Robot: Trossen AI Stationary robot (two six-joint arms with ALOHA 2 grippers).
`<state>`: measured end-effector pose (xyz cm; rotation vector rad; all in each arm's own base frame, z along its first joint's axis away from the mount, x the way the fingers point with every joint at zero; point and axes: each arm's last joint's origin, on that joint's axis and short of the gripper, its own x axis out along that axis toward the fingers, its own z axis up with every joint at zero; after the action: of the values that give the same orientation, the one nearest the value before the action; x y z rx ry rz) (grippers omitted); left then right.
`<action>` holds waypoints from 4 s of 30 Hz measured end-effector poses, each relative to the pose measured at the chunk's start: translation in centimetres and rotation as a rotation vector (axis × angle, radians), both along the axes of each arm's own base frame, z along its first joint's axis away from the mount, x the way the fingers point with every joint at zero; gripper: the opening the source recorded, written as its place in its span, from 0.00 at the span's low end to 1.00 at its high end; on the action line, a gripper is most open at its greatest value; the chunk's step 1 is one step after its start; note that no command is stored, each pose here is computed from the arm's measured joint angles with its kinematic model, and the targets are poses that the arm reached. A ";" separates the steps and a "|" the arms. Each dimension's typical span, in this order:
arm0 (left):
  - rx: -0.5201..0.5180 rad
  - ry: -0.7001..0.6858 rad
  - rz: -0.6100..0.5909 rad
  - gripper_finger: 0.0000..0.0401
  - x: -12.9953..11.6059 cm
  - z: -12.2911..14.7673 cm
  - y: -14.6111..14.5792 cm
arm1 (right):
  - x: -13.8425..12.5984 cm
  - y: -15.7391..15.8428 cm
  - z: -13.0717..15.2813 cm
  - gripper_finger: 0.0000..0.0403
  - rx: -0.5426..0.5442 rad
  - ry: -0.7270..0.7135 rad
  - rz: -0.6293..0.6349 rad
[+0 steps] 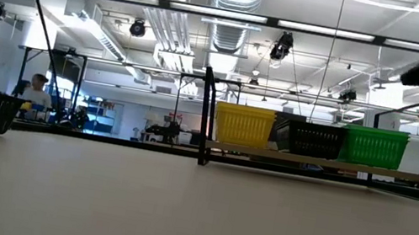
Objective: Stack baskets on shelf by color
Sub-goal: Stack the black bin on top of the black bins on the shelf
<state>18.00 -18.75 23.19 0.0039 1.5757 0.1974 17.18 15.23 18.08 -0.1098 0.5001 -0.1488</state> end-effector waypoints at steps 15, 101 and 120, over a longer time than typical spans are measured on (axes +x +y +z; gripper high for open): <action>0.084 0.185 -0.088 0.22 -2.1 -6.0 2.9 | 2.0 5.6 -0.9 0.02 -0.112 0.025 0.067; 0.343 -1.045 -0.244 0.18 34.5 0.9 28.3 | -3.1 14.0 -4.7 0.02 -0.016 -0.062 0.034; 0.307 -0.880 -0.278 0.27 33.0 1.8 27.6 | -3.2 13.9 -4.8 0.02 -0.037 -0.056 0.039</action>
<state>51.01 8.82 24.99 0.3321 0.6464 0.1842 14.02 29.10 13.30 -0.1507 0.4393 -0.1223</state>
